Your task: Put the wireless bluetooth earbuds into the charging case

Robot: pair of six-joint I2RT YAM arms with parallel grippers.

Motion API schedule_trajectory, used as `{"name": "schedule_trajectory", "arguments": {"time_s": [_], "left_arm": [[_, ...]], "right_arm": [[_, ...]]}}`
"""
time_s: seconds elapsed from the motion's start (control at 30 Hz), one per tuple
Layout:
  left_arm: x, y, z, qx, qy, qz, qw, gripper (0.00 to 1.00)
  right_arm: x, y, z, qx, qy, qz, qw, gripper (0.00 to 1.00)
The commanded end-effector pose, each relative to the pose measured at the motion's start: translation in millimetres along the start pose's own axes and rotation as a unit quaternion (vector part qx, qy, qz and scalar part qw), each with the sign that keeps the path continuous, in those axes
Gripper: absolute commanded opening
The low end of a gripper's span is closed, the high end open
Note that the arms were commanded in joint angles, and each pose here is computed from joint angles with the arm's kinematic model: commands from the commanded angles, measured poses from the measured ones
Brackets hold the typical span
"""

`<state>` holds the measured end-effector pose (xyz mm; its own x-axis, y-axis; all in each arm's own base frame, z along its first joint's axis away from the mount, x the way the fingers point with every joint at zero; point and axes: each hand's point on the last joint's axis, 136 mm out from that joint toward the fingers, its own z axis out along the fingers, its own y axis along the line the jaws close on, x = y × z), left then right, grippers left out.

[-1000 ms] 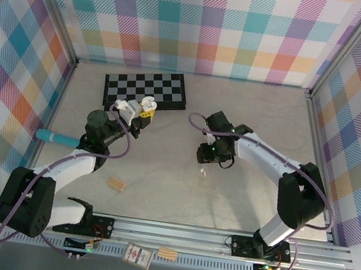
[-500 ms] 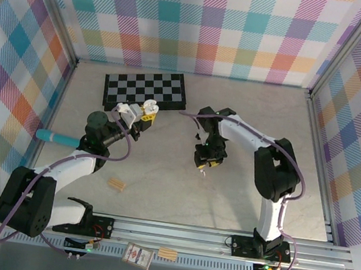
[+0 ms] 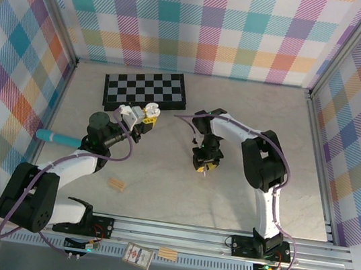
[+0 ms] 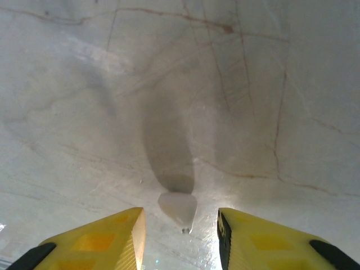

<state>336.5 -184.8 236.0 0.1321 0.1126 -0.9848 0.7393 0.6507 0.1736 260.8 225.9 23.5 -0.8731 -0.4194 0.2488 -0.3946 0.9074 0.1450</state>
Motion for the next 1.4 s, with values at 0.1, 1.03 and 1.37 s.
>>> {"name": "schedule_trajectory", "arguments": {"time_s": [0.1,1.03,1.37], "left_arm": [[-9,-6,-1,0.015,-0.018,0.025,0.999,0.14],[-15,-11,5,0.03,-0.016,0.005,0.999,0.13],[-10,-57,36,0.099,0.015,-0.012,0.995,0.13]], "right_arm": [[0,3,3,0.004,0.021,-0.004,1.0,0.36],[-7,11,-33,0.006,-0.099,0.003,0.995,0.19],[-6,44,-144,-0.069,-0.325,-0.06,0.941,0.18]]}}
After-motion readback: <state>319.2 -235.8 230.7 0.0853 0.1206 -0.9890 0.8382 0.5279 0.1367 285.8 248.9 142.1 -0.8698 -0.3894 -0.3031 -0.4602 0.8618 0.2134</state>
